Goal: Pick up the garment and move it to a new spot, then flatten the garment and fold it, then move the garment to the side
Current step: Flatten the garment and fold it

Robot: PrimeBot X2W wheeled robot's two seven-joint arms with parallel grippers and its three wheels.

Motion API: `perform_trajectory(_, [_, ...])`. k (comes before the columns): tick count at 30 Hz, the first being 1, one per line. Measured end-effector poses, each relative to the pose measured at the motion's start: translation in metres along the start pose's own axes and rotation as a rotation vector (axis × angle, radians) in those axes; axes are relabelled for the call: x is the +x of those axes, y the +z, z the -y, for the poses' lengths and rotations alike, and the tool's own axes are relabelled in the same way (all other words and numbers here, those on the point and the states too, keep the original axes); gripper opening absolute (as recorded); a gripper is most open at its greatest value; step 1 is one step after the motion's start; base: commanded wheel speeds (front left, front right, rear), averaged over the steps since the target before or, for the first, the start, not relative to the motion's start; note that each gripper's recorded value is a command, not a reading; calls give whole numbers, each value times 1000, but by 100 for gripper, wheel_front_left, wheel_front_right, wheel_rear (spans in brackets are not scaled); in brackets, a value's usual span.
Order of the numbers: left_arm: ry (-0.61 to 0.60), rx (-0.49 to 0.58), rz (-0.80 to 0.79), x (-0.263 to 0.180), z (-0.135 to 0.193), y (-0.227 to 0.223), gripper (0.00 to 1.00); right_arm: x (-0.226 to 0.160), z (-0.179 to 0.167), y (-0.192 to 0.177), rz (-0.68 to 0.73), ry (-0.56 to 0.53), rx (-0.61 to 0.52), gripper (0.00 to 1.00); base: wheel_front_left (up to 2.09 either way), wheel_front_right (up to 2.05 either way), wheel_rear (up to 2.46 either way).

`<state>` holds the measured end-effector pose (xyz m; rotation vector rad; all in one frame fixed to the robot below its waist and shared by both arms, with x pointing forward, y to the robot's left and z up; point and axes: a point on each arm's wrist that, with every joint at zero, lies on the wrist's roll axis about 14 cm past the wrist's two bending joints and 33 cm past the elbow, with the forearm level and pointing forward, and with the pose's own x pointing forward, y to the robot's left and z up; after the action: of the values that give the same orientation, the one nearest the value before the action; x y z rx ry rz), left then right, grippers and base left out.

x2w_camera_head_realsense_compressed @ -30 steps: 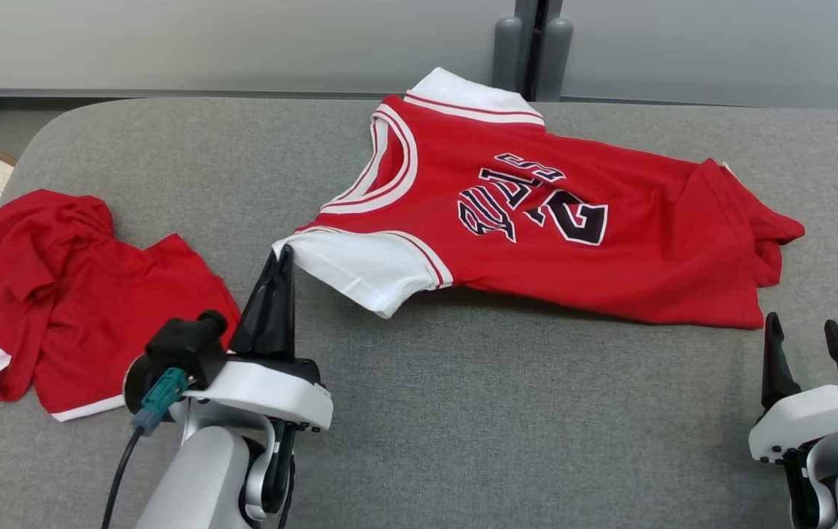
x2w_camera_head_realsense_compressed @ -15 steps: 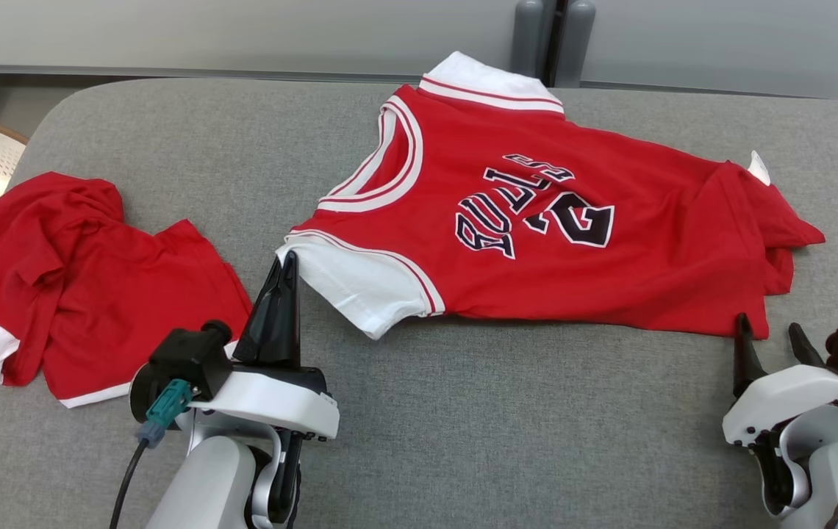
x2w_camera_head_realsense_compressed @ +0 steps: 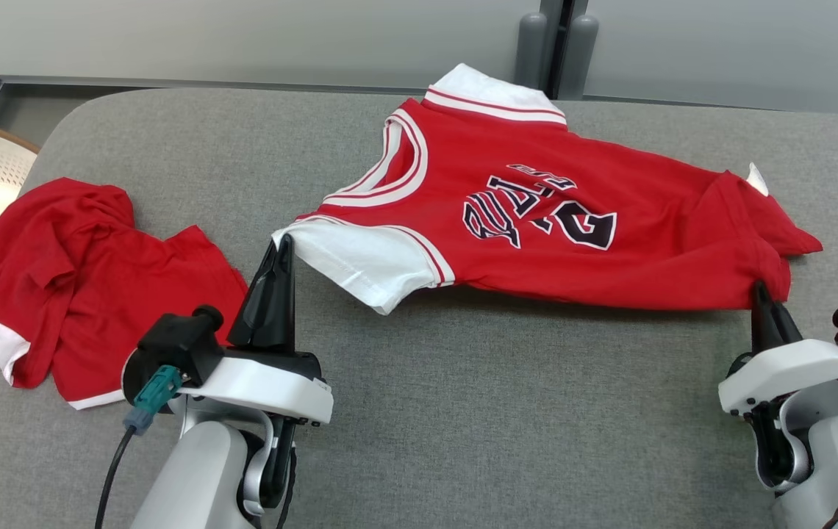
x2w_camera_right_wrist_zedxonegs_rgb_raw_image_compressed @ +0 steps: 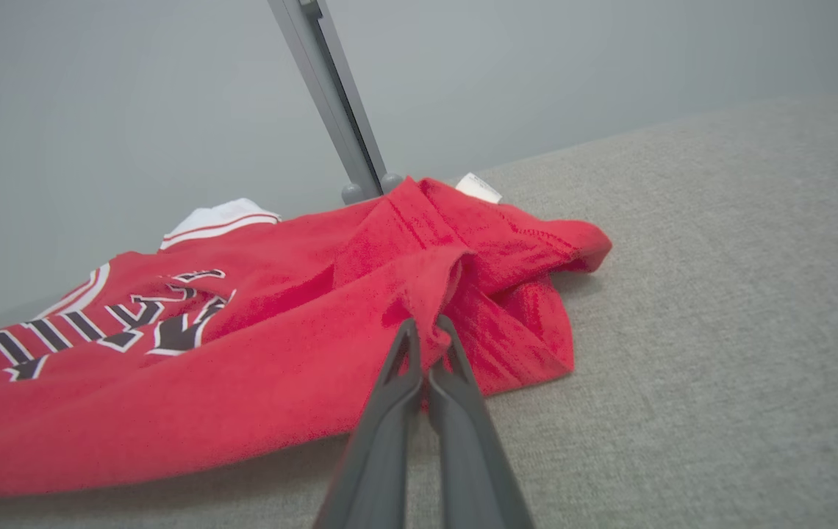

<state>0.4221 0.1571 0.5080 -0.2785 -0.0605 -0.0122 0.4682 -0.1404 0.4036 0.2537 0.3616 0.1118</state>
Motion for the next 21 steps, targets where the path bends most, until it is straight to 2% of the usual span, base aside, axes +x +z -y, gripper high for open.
perform_trajectory(5, [-18,-44,71,3,5,25,0,-8,-18,58,184,71,71,0,0,0,0])
perform_trajectory(8, [-54,-130,145,7,15,52,0,-21,-23,109,330,117,98,0,0,0,0])
perform_trajectory(10, [-102,-133,211,10,29,77,0,-33,-31,146,425,160,110,0,0,0,0])
perform_trajectory(15, [-191,-254,369,11,54,144,0,-72,-42,224,611,225,103,0,0,0,0])
perform_trajectory(21, [-291,-341,532,-2,81,227,0,-117,-45,289,739,240,144,0,0,0,0])
